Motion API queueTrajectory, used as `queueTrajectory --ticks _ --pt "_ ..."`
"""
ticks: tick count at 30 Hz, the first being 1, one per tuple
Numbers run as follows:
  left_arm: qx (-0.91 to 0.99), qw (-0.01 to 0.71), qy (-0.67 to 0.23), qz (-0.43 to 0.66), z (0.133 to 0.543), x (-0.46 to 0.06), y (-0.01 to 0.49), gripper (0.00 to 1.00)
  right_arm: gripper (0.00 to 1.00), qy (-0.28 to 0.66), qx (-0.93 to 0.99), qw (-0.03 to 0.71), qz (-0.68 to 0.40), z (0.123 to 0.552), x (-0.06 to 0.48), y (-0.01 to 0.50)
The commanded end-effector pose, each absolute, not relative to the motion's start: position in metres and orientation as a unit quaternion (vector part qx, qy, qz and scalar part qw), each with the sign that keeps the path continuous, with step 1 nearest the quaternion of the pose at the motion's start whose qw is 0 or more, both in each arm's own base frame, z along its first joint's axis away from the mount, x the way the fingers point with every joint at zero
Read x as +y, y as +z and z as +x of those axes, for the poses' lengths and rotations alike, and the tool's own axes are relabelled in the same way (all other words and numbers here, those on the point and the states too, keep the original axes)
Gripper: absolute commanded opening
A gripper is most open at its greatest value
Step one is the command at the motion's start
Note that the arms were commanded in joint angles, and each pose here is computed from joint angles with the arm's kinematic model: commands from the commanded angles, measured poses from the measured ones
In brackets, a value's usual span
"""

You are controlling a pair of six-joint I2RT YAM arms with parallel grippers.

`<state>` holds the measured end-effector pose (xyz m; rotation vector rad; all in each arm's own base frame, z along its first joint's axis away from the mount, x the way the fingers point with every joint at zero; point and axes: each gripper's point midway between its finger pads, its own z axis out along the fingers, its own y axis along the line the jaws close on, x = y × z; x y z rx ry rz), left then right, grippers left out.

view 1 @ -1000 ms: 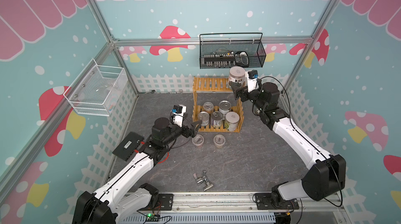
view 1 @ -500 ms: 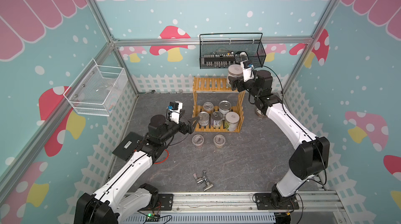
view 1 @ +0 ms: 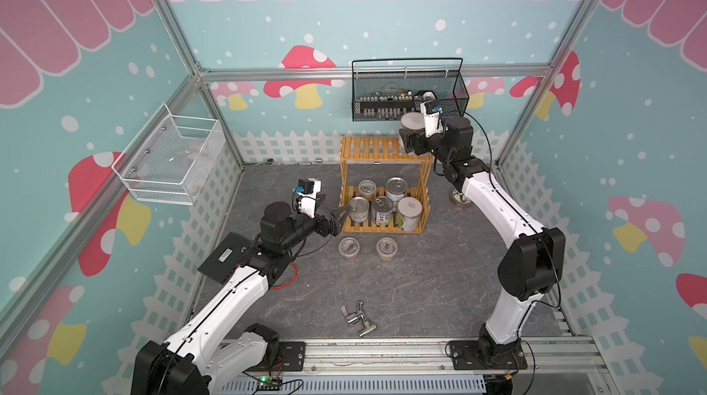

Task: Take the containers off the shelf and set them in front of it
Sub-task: 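Pick up a container from the shelf.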

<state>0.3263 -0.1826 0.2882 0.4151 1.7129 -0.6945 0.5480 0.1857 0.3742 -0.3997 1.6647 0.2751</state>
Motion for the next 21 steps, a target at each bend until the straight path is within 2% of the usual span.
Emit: queueTrajectory --ticks 1,7,14,21 --pt "0.721 0.596 -0.306 0.178 0.327 -0.182 0.302 0.99 0.95 0.131 0.722 0.657 -0.17 0.551 0.186 0.388" --pt "0.719 0.596 -0.309 0.178 0.327 -0.182 0.304 0.99 0.77 0.142 0.714 0.659 -0.19 0.542 0.191 0.395" --pt "0.705 0.603 -0.326 0.182 0.326 -0.186 0.317 0.99 0.74 0.153 0.693 0.671 -0.213 0.512 0.192 0.414" --pt "0.697 0.606 -0.336 0.185 0.325 -0.188 0.326 0.99 0.73 0.19 0.666 0.67 -0.267 0.448 0.208 0.418"
